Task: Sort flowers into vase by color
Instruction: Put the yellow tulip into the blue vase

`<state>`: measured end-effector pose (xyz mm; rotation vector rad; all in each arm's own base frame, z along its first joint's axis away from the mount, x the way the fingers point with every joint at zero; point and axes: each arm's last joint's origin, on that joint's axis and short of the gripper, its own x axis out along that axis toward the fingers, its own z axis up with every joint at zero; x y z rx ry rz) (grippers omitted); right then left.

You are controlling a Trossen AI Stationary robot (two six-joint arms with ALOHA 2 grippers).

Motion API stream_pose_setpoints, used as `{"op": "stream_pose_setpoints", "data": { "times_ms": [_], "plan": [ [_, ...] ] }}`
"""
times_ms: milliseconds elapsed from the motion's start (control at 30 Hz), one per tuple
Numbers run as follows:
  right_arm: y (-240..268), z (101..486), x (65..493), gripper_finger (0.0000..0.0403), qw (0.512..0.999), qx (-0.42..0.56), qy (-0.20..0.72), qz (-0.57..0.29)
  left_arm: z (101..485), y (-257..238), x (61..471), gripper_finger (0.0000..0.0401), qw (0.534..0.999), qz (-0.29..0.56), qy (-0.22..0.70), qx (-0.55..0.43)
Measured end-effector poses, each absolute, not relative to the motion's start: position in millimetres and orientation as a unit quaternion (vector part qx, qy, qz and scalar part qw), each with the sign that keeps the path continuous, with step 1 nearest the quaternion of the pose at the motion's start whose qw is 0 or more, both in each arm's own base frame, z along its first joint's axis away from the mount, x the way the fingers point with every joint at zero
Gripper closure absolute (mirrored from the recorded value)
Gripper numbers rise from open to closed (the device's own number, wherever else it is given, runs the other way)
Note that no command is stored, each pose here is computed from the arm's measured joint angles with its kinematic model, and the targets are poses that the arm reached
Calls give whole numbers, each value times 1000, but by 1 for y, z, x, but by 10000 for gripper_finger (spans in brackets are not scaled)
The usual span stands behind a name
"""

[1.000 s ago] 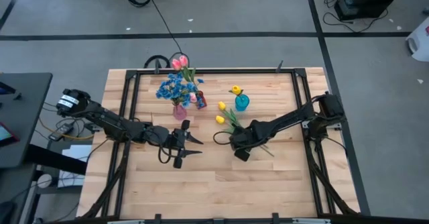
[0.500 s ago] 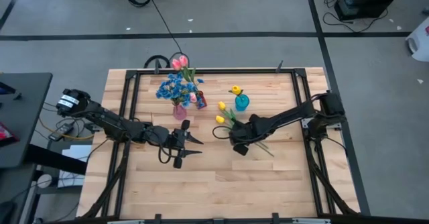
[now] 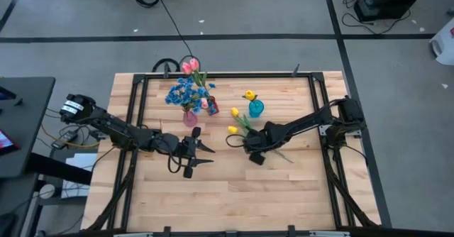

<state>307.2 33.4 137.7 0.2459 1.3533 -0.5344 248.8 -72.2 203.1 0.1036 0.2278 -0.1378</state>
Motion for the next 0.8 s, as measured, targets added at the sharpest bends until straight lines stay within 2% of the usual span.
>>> {"op": "stream_pose_setpoints", "data": {
  "times_ms": [67,233,367,433,633,800],
  "plan": [
    [34,147,296,390,728,98,631,-250,203,-72,249,238,990,-69,114,51],
    [43,192,279,396,770,76,576,-264,202,-72,249,238,989,-69,117,52],
    [47,226,257,397,793,105,536,-269,202,-72,249,238,989,-68,118,51],
    [46,236,245,398,785,126,535,-287,202,-72,249,238,989,-68,118,51],
    [44,248,212,398,717,178,581,-341,202,-72,249,238,989,-68,118,49],
    [35,255,198,399,699,171,568,-399,203,-72,249,238,990,-68,113,47]
  ]
}}
